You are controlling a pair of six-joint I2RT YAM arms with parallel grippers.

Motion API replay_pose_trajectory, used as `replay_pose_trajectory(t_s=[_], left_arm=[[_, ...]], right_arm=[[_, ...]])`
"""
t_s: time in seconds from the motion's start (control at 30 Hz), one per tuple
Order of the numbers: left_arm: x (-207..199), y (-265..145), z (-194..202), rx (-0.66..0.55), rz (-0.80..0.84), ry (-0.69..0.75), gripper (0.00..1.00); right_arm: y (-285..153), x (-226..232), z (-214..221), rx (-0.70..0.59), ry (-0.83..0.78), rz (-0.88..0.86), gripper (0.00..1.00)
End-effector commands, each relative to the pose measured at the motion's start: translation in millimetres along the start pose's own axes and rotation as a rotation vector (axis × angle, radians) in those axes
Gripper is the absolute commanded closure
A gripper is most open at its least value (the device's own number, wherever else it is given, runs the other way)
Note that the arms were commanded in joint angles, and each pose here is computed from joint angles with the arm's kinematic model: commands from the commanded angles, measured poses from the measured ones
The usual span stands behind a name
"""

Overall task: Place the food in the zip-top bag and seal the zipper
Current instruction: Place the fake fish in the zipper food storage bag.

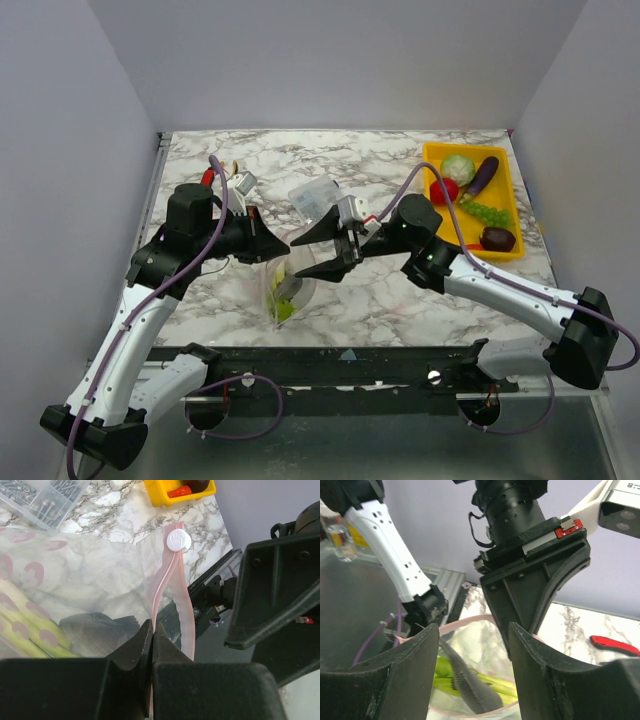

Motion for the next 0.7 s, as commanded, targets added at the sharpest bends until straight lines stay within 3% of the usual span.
replay_pose_trajectory(t_s=[0.0, 0.67], left_arm=[[-9.1, -5.5, -12.4, -0.049, 0.039, 0.046, 1.0], [-8.2, -4.0, -9.0, -0.041, 0.053, 0.036, 1.0]], right_arm=[[-5.4, 16.3, 0.2, -0.002, 0.143, -0.029, 0.39], [21.1, 7.2, 36.1, 0.231, 0.159, -0.125, 0.5]])
Point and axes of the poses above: each gripper's point midway between its finger pads, its own y axis out along the fingers, its own x axis along the line the jaws close on, z = x × y, the point moved 6 cm from there along -y, back along the fingers, and after that the axes turned 10 degrees about y, right-handed, at the moved point
